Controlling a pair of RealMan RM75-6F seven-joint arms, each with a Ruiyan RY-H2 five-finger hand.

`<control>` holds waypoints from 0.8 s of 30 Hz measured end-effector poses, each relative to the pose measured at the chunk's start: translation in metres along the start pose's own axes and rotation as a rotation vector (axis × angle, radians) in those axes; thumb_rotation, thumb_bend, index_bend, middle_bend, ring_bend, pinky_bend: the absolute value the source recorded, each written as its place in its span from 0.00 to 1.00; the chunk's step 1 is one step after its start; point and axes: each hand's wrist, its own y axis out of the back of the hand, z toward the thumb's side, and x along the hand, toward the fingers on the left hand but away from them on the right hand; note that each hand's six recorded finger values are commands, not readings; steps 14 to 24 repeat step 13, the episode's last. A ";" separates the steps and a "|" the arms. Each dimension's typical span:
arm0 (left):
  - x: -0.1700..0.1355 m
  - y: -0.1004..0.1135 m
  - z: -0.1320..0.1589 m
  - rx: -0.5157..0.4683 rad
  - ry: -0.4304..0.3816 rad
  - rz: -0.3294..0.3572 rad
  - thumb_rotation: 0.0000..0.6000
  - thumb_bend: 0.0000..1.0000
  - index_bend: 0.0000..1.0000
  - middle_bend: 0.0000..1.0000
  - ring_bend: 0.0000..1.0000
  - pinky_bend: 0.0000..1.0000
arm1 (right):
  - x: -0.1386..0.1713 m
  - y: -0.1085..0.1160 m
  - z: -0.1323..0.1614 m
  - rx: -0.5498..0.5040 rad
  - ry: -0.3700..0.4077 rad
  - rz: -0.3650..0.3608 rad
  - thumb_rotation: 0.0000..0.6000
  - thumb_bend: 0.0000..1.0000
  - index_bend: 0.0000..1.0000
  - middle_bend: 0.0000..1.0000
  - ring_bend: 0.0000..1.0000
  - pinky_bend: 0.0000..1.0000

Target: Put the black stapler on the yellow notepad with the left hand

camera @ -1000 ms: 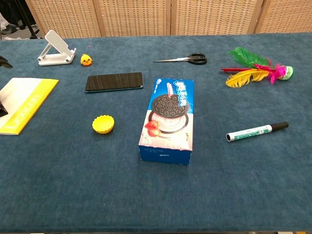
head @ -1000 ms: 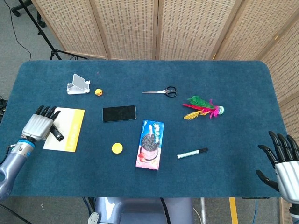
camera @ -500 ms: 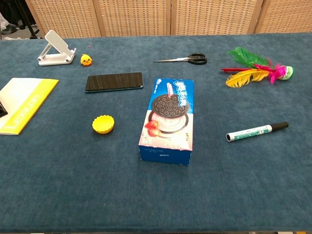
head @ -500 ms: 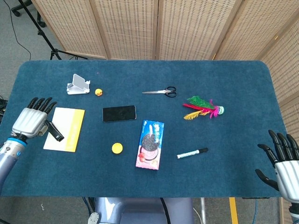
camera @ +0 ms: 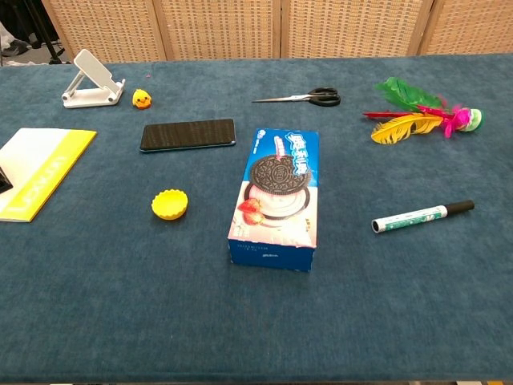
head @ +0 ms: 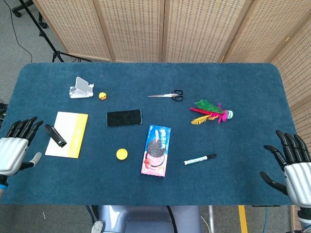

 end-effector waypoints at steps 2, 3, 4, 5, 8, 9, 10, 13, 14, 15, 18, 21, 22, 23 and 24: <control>-0.010 -0.002 0.000 -0.016 0.014 -0.006 1.00 0.33 0.00 0.00 0.00 0.00 | -0.001 0.001 0.001 -0.006 0.003 0.000 1.00 0.21 0.26 0.02 0.00 0.00; -0.013 -0.003 -0.001 -0.027 0.022 -0.008 1.00 0.33 0.00 0.00 0.00 0.00 | -0.002 0.001 0.002 -0.007 0.002 0.002 1.00 0.21 0.26 0.02 0.00 0.00; -0.015 -0.004 -0.001 -0.031 0.026 -0.011 1.00 0.33 0.00 0.00 0.00 0.00 | -0.002 0.001 0.002 -0.009 0.002 0.003 1.00 0.21 0.26 0.02 0.00 0.00; -0.016 -0.005 -0.001 -0.028 0.028 -0.013 1.00 0.33 0.00 0.00 0.00 0.00 | -0.003 0.002 0.002 -0.011 0.001 0.004 1.00 0.21 0.26 0.02 0.00 0.00; -0.019 -0.003 0.000 -0.003 0.026 -0.003 1.00 0.33 0.00 0.00 0.00 0.00 | -0.004 0.002 0.004 -0.012 0.007 0.005 1.00 0.21 0.26 0.02 0.00 0.00; -0.020 -0.001 0.000 0.009 0.025 0.005 1.00 0.33 0.00 0.00 0.00 0.00 | -0.004 0.003 0.004 -0.011 0.009 0.005 1.00 0.21 0.26 0.02 0.00 0.00; -0.022 -0.001 0.001 0.017 0.023 0.007 1.00 0.33 0.00 0.00 0.00 0.00 | -0.004 0.003 0.005 -0.011 0.012 0.005 1.00 0.21 0.26 0.02 0.00 0.00; -0.025 0.000 0.003 0.035 0.016 0.006 1.00 0.33 0.00 0.00 0.00 0.00 | -0.003 0.002 0.006 -0.012 0.016 0.007 1.00 0.21 0.26 0.02 0.00 0.00; -0.025 0.000 0.003 0.035 0.016 0.006 1.00 0.33 0.00 0.00 0.00 0.00 | -0.003 0.002 0.006 -0.012 0.016 0.007 1.00 0.21 0.26 0.02 0.00 0.00; -0.025 0.000 0.003 0.035 0.016 0.006 1.00 0.33 0.00 0.00 0.00 0.00 | -0.003 0.002 0.006 -0.012 0.016 0.007 1.00 0.21 0.26 0.02 0.00 0.00; -0.025 0.000 0.003 0.035 0.016 0.006 1.00 0.33 0.00 0.00 0.00 0.00 | -0.003 0.002 0.006 -0.012 0.016 0.007 1.00 0.21 0.26 0.02 0.00 0.00; -0.025 0.000 0.003 0.035 0.016 0.006 1.00 0.33 0.00 0.00 0.00 0.00 | -0.003 0.002 0.006 -0.012 0.016 0.007 1.00 0.21 0.26 0.02 0.00 0.00; -0.025 0.000 0.003 0.035 0.016 0.006 1.00 0.33 0.00 0.00 0.00 0.00 | -0.003 0.002 0.006 -0.012 0.016 0.007 1.00 0.21 0.26 0.02 0.00 0.00; -0.025 0.000 0.003 0.035 0.016 0.006 1.00 0.33 0.00 0.00 0.00 0.00 | -0.003 0.002 0.006 -0.012 0.016 0.007 1.00 0.21 0.26 0.02 0.00 0.00; -0.025 0.000 0.003 0.035 0.016 0.006 1.00 0.33 0.00 0.00 0.00 0.00 | -0.003 0.002 0.006 -0.012 0.016 0.007 1.00 0.21 0.26 0.02 0.00 0.00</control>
